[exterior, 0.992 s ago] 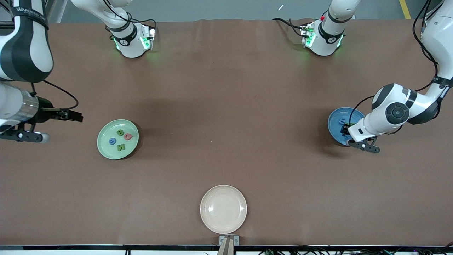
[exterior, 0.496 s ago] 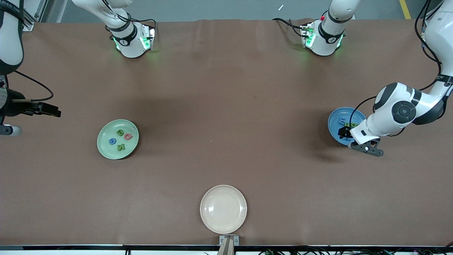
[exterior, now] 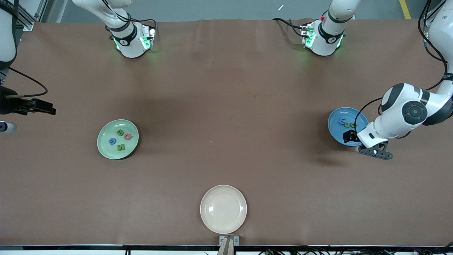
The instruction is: Sort upper and lower case letters into plates
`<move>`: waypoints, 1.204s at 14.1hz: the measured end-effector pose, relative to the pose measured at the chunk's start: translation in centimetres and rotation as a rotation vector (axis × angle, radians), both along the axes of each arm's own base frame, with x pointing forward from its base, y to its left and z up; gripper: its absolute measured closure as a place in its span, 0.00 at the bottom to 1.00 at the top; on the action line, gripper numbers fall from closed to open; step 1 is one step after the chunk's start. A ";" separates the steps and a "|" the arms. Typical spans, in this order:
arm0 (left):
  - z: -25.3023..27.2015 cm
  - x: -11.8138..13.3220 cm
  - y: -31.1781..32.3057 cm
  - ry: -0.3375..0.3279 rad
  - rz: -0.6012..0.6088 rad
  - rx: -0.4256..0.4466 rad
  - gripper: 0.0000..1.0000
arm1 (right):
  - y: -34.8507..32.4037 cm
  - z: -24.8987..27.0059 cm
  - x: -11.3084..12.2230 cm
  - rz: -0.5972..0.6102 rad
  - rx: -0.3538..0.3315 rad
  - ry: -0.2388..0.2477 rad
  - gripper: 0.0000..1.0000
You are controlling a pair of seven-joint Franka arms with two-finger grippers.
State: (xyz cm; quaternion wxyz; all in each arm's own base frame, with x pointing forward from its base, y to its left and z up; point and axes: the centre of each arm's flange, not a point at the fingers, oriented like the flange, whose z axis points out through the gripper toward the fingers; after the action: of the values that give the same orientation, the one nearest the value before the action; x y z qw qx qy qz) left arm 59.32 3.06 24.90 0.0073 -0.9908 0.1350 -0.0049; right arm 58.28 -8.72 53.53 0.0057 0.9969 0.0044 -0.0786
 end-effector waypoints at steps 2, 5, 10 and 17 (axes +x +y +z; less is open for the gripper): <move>0.2 0.2 0.4 -0.005 0.007 0.002 0.00 | -0.3 0.3 0.0 0.000 -0.002 -0.006 0.00; 0.3 0.2 0.6 0.014 0.026 -0.011 0.00 | 0.0 1.0 0.2 0.006 -0.004 -0.020 0.00; 5.9 1.7 1.2 0.181 0.059 -0.022 0.00 | -0.2 3.2 0.7 0.005 -0.012 -0.069 0.00; 14.4 4.2 -2.3 0.216 0.161 -0.002 0.00 | -0.4 2.9 1.0 0.001 -0.014 -0.065 0.00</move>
State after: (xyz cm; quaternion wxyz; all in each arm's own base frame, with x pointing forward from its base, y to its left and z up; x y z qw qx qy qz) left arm 63.49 0.81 39.33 -0.0078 -0.9932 0.0548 0.1022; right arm 59.33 -9.14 56.43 0.0127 0.9988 0.0042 -0.0464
